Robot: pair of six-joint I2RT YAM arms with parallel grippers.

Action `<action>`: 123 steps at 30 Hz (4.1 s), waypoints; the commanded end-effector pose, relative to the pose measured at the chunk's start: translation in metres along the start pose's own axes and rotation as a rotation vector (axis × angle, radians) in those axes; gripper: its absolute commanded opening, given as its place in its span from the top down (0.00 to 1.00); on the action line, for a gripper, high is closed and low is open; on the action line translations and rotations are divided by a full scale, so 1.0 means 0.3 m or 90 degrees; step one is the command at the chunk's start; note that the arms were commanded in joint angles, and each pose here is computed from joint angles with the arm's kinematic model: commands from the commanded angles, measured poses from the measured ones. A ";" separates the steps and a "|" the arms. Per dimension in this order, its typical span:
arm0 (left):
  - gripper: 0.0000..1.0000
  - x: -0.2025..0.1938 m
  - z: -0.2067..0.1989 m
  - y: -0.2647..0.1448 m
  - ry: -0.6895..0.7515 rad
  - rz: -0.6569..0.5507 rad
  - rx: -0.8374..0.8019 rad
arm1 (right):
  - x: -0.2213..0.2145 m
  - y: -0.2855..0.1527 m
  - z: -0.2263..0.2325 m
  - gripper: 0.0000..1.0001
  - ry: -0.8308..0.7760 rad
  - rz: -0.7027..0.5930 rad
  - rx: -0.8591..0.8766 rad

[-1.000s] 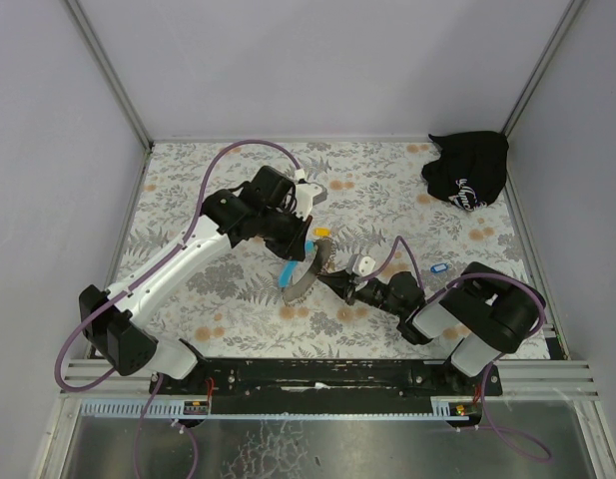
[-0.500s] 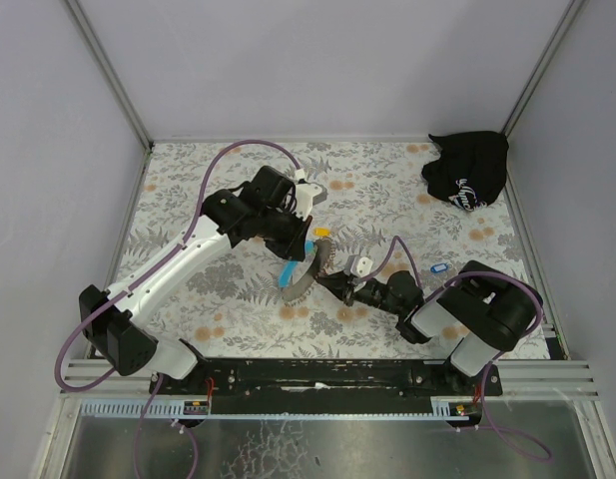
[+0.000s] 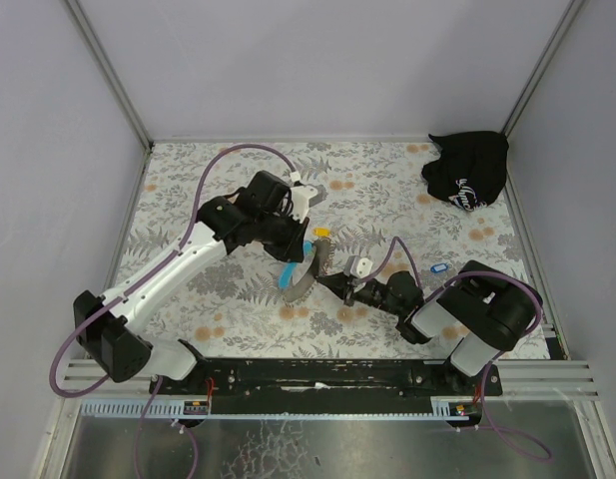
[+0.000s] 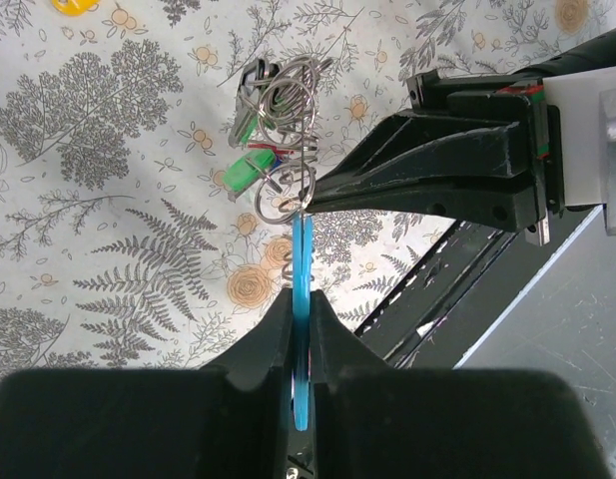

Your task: Put the keys on the keyring

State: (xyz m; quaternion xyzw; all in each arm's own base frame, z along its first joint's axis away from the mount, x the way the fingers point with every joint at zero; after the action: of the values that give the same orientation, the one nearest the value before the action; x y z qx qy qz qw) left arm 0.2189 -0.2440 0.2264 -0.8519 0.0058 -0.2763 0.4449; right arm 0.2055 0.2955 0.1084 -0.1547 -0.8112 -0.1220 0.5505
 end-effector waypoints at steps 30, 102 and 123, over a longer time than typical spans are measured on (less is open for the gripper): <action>0.74 -0.087 0.174 0.172 -0.220 -0.289 -0.214 | 0.178 0.000 -0.058 1.00 -0.157 -0.125 -0.027; 0.76 -0.123 0.067 0.249 0.165 -0.455 -0.269 | 0.119 0.030 -0.066 1.00 -0.151 -0.117 0.018; 0.86 -0.153 0.058 0.287 0.195 -0.402 -0.282 | 0.130 0.028 -0.062 1.00 -0.145 -0.123 0.023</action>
State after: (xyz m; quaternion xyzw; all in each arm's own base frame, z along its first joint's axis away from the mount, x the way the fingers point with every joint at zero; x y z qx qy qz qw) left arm 0.2066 -0.2625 0.1186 -0.8463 -0.1390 -0.4888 0.1594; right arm 0.2064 0.2945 0.1035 -0.1276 -0.8556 -0.0769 0.4957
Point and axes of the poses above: each gripper's point midway between its finger pads, its own y axis out along the fingers, its own z axis along the line the jaws close on, x = y × z, the point moved 2 cm from there along -y, back along the fingers, and after that the axes turned 15 degrees about -y, right-handed, at the moved point
